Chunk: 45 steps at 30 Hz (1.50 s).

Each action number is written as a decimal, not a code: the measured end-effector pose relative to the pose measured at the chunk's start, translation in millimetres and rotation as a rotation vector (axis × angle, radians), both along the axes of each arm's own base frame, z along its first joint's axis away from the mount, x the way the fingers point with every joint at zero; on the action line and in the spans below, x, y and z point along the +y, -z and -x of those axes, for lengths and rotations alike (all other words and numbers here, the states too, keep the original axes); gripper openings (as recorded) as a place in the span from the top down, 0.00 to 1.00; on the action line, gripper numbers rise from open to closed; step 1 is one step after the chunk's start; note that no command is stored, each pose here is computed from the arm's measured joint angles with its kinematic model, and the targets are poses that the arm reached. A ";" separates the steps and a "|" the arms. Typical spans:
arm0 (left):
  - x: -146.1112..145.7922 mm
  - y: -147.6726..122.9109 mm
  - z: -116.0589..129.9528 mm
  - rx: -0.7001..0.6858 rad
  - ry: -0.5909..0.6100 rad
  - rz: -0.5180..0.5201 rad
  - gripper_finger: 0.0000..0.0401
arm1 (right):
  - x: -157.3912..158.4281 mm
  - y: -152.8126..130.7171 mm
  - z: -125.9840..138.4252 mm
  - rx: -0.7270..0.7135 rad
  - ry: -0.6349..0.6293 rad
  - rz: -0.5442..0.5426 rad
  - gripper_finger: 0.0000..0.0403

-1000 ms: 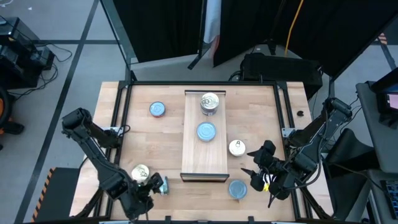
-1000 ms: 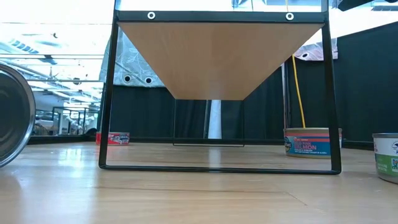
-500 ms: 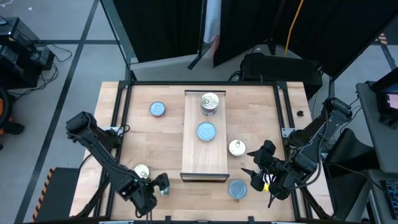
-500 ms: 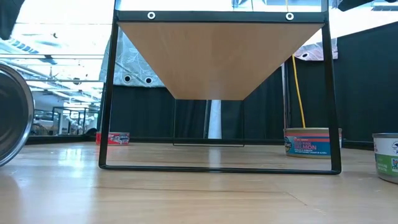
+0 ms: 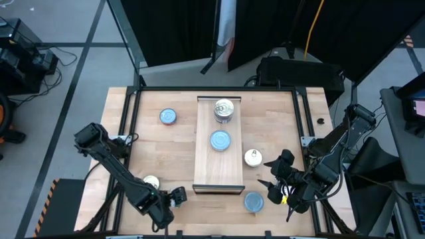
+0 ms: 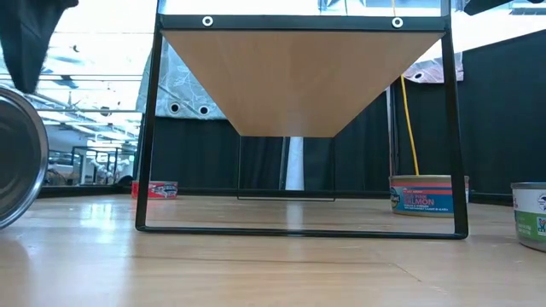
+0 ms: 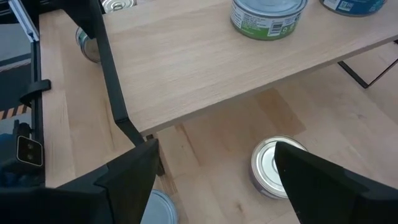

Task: Stack canned seafood by type on shelf
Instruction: Stack the green white soda can on the shelf

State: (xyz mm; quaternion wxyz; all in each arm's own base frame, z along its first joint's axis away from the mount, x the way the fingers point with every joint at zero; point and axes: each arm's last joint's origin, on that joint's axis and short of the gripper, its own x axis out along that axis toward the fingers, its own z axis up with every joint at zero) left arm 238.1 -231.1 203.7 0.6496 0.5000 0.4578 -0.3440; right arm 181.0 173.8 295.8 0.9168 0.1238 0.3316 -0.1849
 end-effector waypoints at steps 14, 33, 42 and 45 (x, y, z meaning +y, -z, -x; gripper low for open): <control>1.9 2.1 -2.0 0.016 0.011 -0.007 0.46 | 0.0 0.0 0.0 0.000 -0.001 0.001 0.22; 2.1 8.1 -8.9 0.059 -0.043 0.053 0.58 | 0.3 -0.2 -0.3 -0.003 -0.001 -0.002 0.22; 6.3 12.7 -6.0 0.100 -0.080 0.019 0.58 | 0.2 -0.3 -0.2 -0.003 -0.002 -0.001 0.22; 6.6 12.0 -6.1 0.089 -0.083 0.012 0.58 | 0.2 -0.2 -0.2 -0.003 -0.003 -0.001 0.22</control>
